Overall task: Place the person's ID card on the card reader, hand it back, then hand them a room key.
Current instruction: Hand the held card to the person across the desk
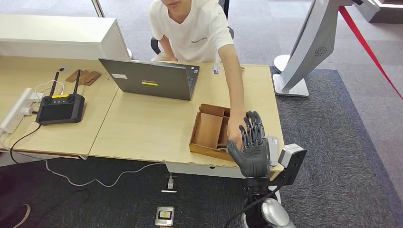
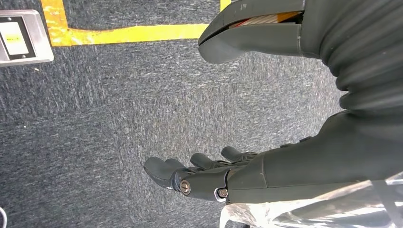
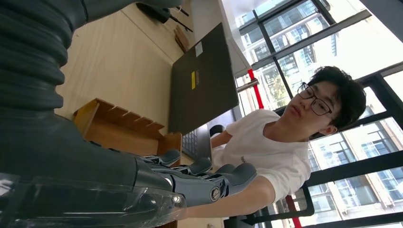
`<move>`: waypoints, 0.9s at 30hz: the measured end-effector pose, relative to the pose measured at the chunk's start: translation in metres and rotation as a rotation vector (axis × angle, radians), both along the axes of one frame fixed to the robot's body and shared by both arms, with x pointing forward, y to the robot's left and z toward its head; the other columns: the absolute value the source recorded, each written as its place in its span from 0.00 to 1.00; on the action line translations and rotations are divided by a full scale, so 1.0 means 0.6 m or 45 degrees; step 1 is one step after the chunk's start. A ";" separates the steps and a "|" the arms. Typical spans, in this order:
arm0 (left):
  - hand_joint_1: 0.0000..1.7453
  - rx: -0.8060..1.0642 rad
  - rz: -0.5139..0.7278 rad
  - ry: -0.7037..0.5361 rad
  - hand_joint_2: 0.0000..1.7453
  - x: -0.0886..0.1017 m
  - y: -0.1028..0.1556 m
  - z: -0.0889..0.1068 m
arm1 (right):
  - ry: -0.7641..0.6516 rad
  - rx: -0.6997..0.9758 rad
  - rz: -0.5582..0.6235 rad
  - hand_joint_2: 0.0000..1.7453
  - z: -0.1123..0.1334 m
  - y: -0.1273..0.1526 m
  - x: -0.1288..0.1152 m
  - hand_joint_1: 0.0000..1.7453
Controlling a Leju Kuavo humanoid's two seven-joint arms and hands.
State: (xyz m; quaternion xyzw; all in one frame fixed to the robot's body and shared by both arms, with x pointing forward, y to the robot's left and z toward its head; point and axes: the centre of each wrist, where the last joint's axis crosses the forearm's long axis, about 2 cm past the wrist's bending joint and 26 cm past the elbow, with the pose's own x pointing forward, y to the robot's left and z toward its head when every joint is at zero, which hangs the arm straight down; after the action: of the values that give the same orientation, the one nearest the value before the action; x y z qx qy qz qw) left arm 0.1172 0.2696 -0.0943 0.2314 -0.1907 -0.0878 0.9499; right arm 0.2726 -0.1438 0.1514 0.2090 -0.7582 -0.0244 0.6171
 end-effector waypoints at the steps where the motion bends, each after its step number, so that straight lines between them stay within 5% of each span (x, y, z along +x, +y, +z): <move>1: 0.00 0.000 0.000 0.000 1.00 0.000 0.000 0.000 | 0.000 0.000 -0.001 1.00 0.000 0.000 0.000 0.00; 27: 0.00 0.003 -0.009 -0.002 1.00 0.002 0.000 0.000 | 0.023 -0.010 -0.011 1.00 -0.002 0.000 -0.002 0.00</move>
State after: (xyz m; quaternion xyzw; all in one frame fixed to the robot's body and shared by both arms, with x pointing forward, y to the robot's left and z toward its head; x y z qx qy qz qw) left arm 0.1181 0.2695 -0.0940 0.2319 -0.1921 -0.0913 0.9492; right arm 0.2716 -0.1441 0.1503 0.2030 -0.7536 -0.0258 0.6246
